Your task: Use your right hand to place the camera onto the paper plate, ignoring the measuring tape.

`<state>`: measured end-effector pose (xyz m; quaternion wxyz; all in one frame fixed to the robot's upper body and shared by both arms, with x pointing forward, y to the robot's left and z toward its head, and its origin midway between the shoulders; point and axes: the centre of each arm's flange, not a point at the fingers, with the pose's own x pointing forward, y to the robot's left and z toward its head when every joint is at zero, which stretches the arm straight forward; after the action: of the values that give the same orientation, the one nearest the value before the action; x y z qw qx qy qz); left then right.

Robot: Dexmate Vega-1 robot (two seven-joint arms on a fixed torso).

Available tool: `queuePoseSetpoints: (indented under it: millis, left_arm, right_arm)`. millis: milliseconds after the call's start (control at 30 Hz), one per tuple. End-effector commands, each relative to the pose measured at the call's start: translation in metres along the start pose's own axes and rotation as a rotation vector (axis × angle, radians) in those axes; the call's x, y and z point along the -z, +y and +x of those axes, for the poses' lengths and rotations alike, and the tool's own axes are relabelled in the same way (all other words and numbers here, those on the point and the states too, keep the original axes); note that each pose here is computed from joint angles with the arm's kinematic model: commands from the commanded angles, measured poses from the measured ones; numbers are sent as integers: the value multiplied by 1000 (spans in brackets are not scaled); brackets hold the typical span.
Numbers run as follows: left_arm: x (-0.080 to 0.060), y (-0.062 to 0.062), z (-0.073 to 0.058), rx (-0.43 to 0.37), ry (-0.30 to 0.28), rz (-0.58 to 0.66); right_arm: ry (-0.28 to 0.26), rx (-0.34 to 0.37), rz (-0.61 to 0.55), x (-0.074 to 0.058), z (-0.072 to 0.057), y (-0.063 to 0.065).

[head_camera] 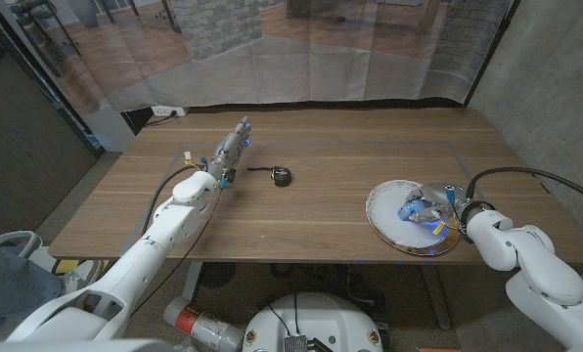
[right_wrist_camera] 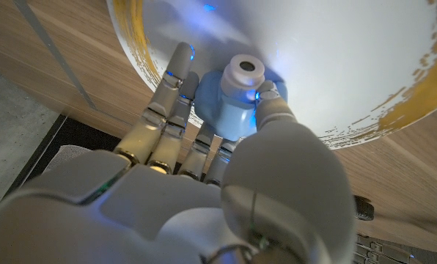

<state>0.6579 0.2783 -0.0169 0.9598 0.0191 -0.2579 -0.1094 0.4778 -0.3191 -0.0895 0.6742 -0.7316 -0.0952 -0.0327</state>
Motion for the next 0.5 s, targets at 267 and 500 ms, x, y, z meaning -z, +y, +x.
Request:
queuePoseSetpoints:
  millis: [267, 500]
  left_arm:
    - [4, -5, 0, 6, 6, -6]
    - [5, -6, 1, 9, 7, -9]
  right_arm:
    - [-13, 6, -43, -1, -5, -10]
    - [-7, 12, -65, -2, -7, -16]
